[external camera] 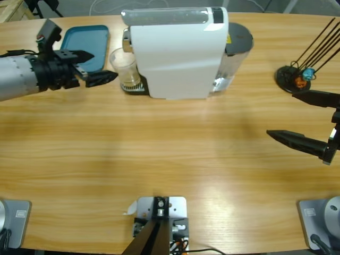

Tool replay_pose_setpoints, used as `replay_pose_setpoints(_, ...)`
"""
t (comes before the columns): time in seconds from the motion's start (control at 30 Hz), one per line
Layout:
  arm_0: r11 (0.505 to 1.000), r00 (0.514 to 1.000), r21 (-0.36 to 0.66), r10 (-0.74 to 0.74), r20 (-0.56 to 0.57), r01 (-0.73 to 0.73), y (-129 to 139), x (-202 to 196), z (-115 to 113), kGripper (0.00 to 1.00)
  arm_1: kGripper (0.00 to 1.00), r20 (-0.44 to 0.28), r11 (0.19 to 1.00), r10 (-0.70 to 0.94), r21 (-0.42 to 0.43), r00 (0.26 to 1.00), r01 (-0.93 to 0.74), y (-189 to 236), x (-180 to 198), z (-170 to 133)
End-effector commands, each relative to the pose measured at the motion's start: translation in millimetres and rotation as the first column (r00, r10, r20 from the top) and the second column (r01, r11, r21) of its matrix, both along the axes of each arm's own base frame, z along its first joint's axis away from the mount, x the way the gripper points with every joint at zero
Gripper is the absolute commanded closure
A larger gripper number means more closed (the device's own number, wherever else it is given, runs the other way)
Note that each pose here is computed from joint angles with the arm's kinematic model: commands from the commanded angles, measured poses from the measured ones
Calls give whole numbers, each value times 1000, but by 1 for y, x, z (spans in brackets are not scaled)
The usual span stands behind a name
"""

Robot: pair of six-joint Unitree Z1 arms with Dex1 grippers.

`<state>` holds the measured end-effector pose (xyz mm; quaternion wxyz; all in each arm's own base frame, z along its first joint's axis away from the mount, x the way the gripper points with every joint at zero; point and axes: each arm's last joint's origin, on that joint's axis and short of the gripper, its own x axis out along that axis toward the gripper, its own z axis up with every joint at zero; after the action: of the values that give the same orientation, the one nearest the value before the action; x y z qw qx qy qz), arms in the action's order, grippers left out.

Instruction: Pour coffee

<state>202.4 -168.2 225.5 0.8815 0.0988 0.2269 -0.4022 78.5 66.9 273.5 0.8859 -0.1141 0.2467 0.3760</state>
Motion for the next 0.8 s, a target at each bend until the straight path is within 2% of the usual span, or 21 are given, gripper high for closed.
replay_pose_setpoints(0.03, 1000, 1000, 18, -26, -16, 26, -20, 22, -33, 18, 0, -31, 999, 15, -37, 999, -16, 1, 0, -8)
replay_pose_setpoints(0.8, 999, 998, 11, -53, -34, 53, -47, 53, -52, 18, 0, -34, 999, 22, -34, 999, -23, 2, 0, -7)
